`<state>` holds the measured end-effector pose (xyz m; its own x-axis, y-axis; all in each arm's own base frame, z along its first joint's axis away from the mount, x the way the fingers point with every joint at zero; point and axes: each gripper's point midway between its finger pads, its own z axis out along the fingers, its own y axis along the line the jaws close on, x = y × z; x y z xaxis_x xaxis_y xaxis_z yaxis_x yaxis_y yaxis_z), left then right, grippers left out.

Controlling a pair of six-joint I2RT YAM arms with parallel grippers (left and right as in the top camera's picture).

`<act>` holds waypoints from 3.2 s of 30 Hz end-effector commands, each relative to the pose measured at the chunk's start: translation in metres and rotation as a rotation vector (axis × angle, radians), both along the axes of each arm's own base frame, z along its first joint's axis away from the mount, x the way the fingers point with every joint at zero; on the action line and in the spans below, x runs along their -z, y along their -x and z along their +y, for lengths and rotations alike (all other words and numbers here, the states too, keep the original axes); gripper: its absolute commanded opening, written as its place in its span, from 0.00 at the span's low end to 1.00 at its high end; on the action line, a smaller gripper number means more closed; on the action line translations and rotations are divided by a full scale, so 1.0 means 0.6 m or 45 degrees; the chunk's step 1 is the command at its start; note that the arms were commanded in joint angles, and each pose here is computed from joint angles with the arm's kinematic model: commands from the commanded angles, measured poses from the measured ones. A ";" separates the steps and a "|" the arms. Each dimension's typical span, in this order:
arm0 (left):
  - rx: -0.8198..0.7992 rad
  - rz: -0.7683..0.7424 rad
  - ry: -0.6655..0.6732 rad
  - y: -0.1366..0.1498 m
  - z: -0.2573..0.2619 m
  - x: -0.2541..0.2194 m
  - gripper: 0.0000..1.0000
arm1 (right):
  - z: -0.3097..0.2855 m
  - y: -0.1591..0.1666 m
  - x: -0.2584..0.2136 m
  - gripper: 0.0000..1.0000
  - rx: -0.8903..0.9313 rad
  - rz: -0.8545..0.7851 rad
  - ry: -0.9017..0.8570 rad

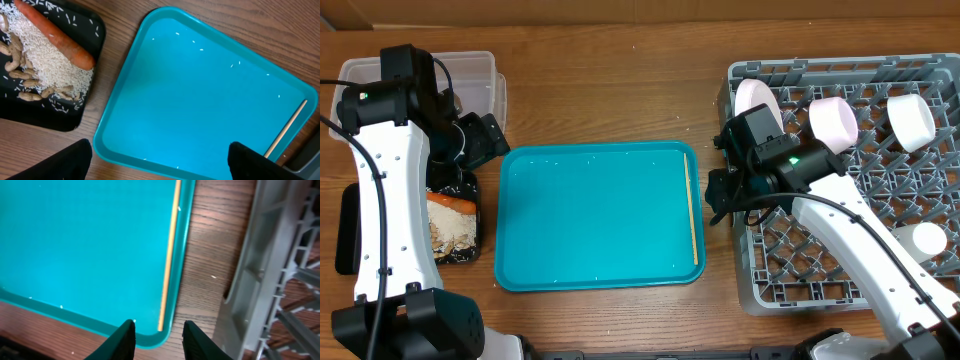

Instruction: Sort waste into correct bins and load items into the dishwasher

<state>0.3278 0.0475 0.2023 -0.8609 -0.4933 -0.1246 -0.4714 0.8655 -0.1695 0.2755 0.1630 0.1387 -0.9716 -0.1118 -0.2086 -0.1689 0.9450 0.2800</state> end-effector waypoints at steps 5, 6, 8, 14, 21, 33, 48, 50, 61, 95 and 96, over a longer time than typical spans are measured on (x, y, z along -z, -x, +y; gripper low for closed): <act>0.030 -0.016 -0.012 -0.002 -0.005 -0.005 0.89 | 0.011 0.002 0.081 0.34 -0.028 0.166 0.070; 0.030 -0.016 -0.013 -0.002 -0.005 -0.005 0.89 | 0.015 0.003 0.091 0.34 -0.039 0.184 0.079; 0.030 -0.016 -0.013 -0.002 -0.005 -0.005 0.89 | 0.030 0.006 0.113 0.34 -0.073 0.210 0.095; 0.030 -0.015 -0.013 -0.002 -0.005 -0.005 0.89 | 0.046 -0.004 0.167 0.37 -0.070 0.164 0.278; 0.030 -0.018 -0.014 -0.003 -0.005 -0.005 0.89 | 0.044 -0.024 0.190 0.41 -0.001 0.094 0.368; 0.030 -0.018 -0.014 -0.003 -0.005 -0.005 0.89 | 0.069 -0.005 0.209 0.42 -0.035 0.183 0.283; 0.031 -0.017 -0.014 -0.003 -0.005 -0.005 0.89 | 0.074 -0.003 0.215 0.42 -0.042 0.183 0.289; 0.031 -0.017 -0.014 -0.002 -0.005 -0.005 0.89 | 0.072 0.000 0.225 0.42 -0.043 0.202 0.301; 0.031 -0.018 -0.014 -0.003 -0.005 -0.005 0.89 | 0.073 0.010 0.246 0.27 -0.047 0.270 0.310; 0.031 -0.007 -0.013 0.001 -0.006 -0.005 0.89 | -0.128 0.060 0.014 0.06 0.080 0.066 0.573; 0.031 -0.008 -0.013 0.000 -0.005 -0.005 0.89 | -0.132 0.058 0.018 0.06 0.093 0.068 0.572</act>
